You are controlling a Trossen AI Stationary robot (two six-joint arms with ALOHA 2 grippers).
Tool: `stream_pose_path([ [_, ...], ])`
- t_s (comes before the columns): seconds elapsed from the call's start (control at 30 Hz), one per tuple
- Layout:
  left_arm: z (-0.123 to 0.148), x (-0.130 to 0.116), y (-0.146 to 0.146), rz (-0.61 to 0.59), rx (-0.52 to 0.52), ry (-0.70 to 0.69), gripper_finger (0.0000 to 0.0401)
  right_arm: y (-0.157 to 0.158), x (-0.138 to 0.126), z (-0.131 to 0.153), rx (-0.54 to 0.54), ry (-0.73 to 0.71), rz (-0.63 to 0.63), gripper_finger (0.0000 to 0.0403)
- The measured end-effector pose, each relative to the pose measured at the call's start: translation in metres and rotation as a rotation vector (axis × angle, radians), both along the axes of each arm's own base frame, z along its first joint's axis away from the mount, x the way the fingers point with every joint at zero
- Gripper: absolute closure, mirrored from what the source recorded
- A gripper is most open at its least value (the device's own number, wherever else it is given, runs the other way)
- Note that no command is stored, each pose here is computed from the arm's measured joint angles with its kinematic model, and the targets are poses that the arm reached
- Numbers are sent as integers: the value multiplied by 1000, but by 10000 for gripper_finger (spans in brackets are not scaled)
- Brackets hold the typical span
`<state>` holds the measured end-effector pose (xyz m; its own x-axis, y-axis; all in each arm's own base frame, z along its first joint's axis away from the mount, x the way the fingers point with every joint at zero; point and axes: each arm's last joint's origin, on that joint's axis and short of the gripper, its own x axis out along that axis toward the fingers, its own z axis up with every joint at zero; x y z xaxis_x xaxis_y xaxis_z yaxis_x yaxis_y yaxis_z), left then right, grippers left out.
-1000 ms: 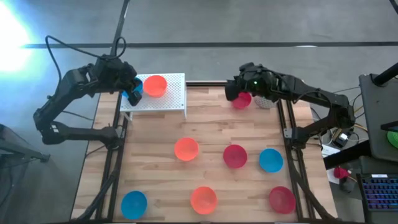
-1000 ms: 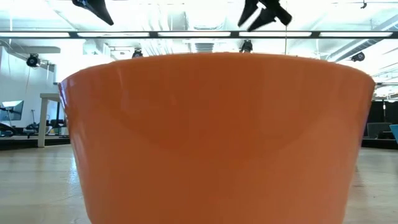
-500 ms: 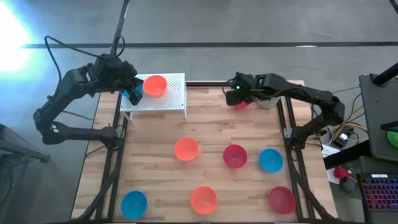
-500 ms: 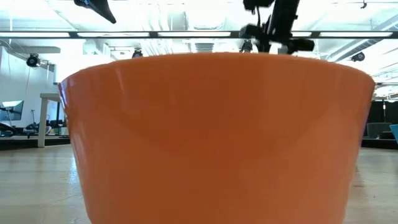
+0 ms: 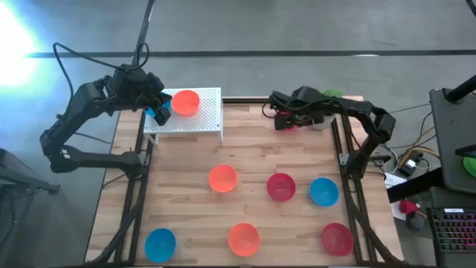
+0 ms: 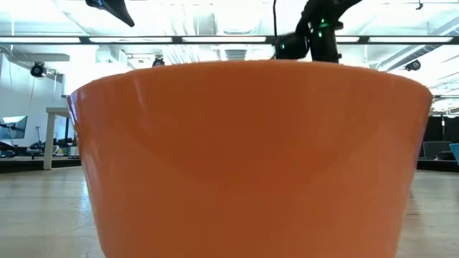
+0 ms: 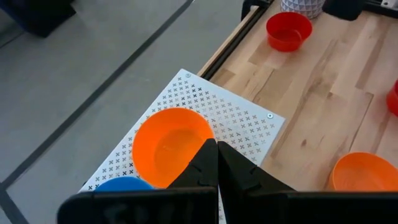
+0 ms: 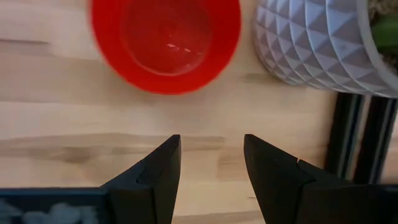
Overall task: Pick & Place Mini bowls
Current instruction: Put the top red bowl on the right side of the shelf
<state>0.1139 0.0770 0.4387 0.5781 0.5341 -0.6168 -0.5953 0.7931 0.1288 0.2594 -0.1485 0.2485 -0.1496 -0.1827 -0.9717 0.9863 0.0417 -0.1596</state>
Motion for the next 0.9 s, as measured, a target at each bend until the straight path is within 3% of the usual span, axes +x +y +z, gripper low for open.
stream_pose_path([
  [0.1,0,0,0,-6,-4,-3,401,-5,-4,-10,9,5,-39,229],
  [0.3,0,0,0,-12,-8,-5,401,-14,-3,-19,-71,-126,-65,229],
  [0.57,0,0,-1,-19,-13,-8,401,-14,-13,-36,-52,-83,-142,229],
  [0.9,0,1,-1,-44,-30,-18,401,-20,-22,-62,-72,-137,-218,229],
])
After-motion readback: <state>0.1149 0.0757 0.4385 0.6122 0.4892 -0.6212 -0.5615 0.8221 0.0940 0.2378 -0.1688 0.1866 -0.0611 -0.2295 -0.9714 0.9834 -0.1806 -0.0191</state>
